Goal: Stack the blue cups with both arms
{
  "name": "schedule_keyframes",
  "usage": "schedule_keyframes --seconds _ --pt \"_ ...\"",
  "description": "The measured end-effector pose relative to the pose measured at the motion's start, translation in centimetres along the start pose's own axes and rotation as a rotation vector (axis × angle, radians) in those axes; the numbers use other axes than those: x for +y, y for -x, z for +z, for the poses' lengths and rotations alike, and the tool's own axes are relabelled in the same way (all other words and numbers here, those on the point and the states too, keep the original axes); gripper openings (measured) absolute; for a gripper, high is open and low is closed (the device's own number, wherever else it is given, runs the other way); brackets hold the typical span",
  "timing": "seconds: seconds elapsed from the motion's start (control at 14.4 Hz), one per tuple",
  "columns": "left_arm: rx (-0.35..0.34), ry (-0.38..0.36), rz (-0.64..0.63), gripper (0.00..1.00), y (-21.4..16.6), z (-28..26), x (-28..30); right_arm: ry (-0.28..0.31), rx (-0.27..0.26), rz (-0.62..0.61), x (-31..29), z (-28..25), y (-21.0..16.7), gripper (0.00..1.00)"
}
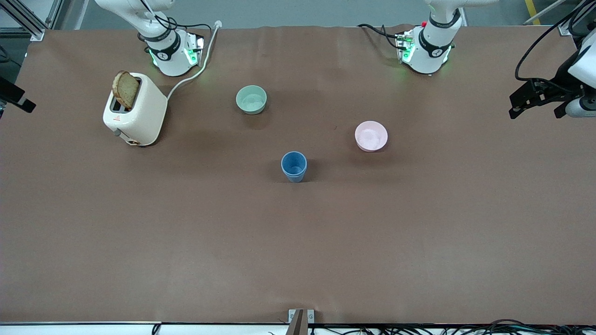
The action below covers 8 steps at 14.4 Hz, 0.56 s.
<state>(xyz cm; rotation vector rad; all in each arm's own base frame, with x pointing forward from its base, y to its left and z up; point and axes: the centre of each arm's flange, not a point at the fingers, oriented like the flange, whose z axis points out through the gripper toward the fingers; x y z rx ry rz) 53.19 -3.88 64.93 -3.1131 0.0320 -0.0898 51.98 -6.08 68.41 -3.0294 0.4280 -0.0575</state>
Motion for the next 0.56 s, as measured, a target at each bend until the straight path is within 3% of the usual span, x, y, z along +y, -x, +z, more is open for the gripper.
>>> schedule_keyframes --seconds 0.35,0.56 --pt "0.001 0.0 -0.002 1.0 -0.08 -0.04 -0.11 0.069 -0.011 -0.035 -0.48 0.25 0.3 1.0" --pt "0.004 0.0 -0.003 1.0 -0.1 -0.16 -0.19 0.074 -0.023 -0.05 -0.78 0.36 0.5 1.0"
